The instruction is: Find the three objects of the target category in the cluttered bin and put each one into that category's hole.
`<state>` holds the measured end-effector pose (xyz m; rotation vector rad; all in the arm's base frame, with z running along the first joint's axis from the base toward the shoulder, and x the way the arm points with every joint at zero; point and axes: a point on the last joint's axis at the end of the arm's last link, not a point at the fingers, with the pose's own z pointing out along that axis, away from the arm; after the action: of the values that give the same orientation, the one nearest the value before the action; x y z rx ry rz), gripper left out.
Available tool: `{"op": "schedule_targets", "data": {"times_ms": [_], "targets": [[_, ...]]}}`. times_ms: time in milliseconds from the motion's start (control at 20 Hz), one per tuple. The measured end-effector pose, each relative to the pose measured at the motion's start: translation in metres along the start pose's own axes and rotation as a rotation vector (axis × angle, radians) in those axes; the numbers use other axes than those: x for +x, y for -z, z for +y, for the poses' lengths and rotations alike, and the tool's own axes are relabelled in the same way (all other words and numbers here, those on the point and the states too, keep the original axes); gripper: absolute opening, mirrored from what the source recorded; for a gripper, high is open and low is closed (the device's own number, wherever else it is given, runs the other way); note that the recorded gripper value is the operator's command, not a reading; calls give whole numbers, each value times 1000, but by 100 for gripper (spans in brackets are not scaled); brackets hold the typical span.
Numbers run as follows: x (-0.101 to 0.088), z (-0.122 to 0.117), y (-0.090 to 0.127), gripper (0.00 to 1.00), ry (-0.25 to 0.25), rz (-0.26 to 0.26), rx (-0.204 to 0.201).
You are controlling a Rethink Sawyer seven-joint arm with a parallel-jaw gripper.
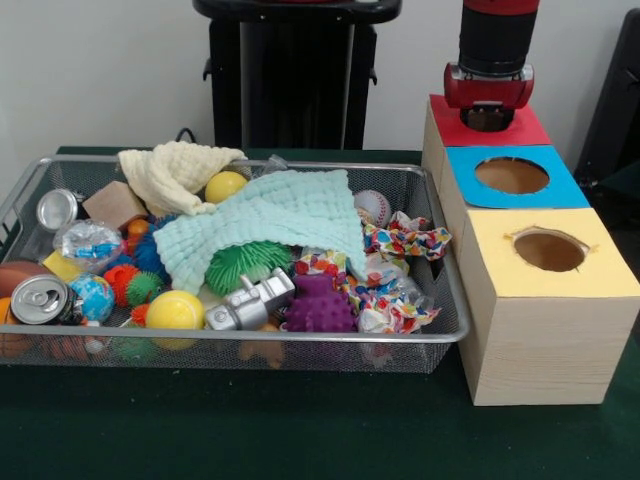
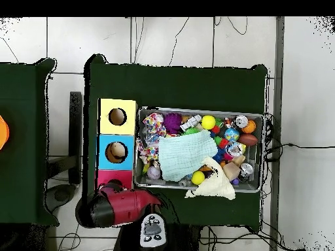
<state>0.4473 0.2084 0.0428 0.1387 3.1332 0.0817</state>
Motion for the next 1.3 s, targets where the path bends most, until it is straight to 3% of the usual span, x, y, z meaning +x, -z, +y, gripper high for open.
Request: {"op": "schedule_targets", "data": {"times_ms": [650,1100,1300], "targets": [[-1,-1,9,100,-3,-4,-3],[-8,-2,59,100,0,-20,5],[-6,3,68,100,10,-22,-7]]}}
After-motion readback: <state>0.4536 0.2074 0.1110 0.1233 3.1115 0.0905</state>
